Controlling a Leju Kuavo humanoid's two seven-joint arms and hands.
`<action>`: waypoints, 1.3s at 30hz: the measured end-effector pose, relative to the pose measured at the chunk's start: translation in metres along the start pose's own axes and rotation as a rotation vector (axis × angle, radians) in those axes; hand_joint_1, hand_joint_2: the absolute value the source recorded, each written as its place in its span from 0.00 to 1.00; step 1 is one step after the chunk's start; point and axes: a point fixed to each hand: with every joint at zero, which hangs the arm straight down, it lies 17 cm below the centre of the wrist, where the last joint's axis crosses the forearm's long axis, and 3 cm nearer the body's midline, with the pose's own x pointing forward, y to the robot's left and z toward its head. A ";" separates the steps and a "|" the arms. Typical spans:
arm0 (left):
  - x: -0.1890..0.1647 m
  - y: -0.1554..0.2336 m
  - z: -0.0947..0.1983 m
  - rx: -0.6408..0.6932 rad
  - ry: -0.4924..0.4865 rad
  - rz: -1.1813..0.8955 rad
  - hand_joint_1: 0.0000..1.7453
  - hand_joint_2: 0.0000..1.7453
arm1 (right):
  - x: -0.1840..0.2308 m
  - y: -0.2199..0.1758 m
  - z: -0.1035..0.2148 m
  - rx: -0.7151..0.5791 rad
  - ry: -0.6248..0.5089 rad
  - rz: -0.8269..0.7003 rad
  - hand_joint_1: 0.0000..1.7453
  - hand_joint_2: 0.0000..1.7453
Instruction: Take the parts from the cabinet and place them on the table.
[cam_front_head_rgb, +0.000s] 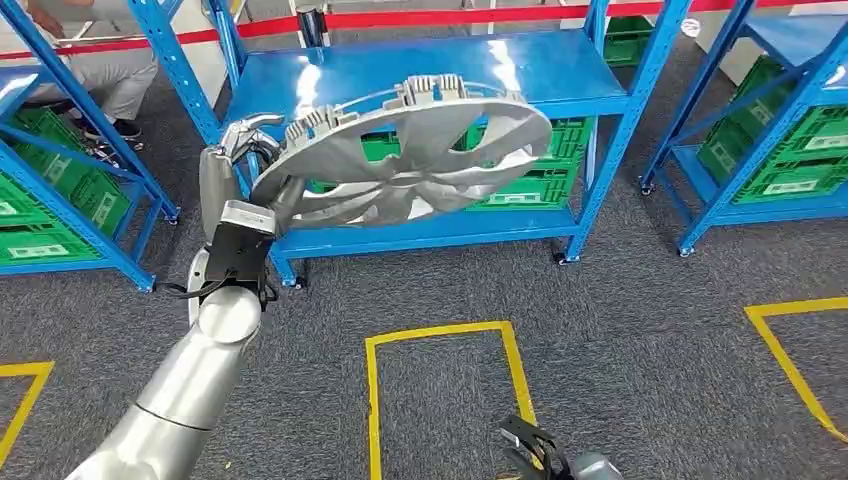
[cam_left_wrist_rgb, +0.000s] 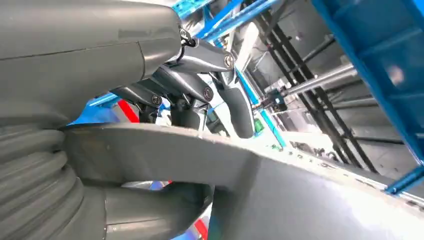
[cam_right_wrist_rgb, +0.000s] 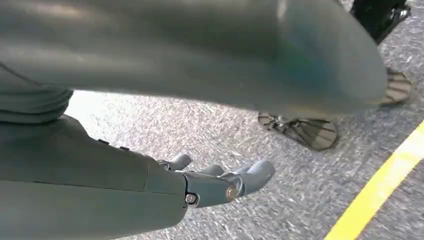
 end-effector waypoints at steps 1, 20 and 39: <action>0.000 0.000 0.000 0.000 0.001 -0.001 1.00 1.00 | 0.001 0.000 0.000 0.000 -0.001 0.000 0.00 0.00; 0.001 -0.001 0.000 0.002 0.001 0.005 1.00 1.00 | -0.003 0.003 -0.001 0.006 0.008 -0.004 0.00 0.00; 0.000 0.003 0.004 0.009 -0.003 -0.001 1.00 1.00 | 0.001 0.003 -0.001 0.005 -0.004 0.014 0.00 0.00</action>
